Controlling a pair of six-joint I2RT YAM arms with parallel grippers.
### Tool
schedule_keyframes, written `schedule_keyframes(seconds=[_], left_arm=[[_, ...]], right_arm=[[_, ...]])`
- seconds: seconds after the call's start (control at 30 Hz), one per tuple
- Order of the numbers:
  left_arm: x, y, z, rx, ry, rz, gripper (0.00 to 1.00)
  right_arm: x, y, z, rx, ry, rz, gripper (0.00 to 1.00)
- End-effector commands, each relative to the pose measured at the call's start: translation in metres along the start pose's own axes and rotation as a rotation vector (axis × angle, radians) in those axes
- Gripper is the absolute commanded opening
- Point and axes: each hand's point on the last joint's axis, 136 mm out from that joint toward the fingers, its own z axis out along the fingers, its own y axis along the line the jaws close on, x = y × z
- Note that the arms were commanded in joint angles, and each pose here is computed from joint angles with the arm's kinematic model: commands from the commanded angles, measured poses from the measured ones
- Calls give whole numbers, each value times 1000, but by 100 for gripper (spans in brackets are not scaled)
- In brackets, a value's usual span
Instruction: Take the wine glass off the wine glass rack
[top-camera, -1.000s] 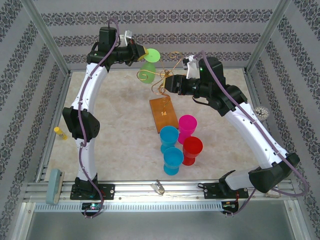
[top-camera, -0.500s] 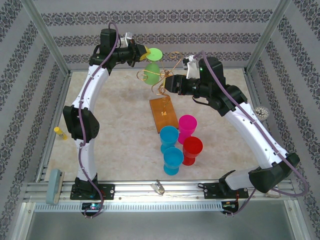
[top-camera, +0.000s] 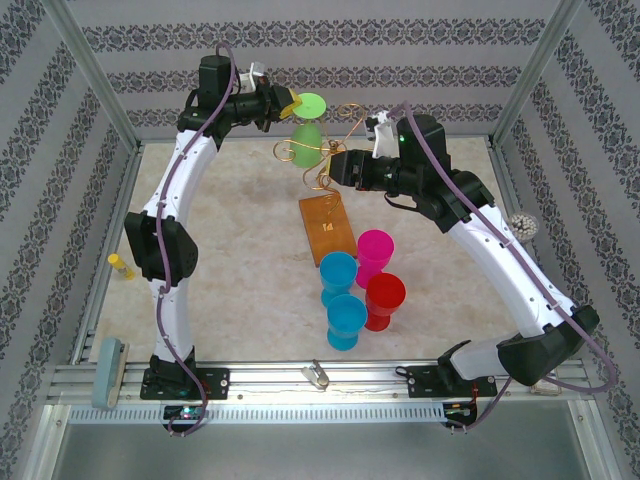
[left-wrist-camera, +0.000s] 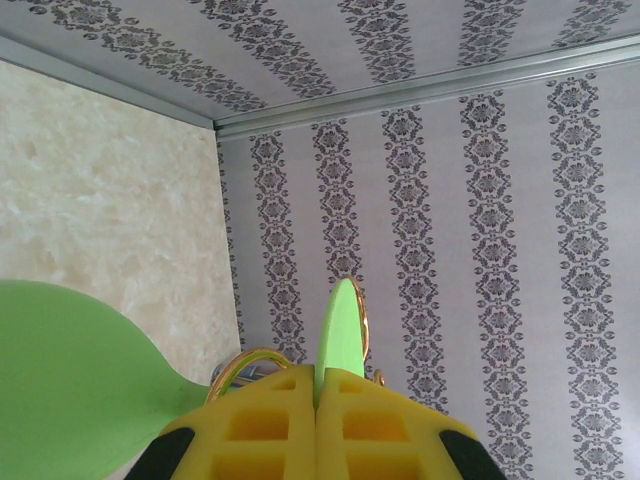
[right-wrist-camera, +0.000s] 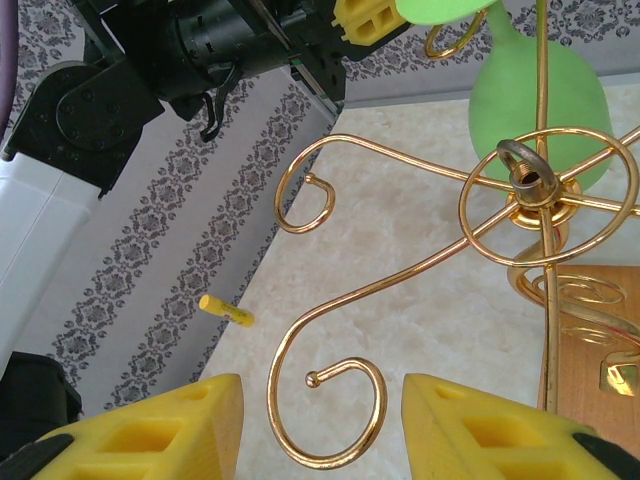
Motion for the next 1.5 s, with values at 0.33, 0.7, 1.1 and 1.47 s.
schedule_keyframes(seconds=[0.33,0.7,1.1,1.47], left_arm=[[19,-44,-4,102,47,89,0],[29,-48,-11,91,55,101,0],[38,-49,-23,50,38,130,0],[51,-48,-38,44,28,132,0]], right_arm=[[-1,-4,-8,11,-27,16,46],[-1,-6,-7,14,-24,23,46],[-2,-4,-8,8,-27,28,46],[0,-3,-11,4,-28,45,46]])
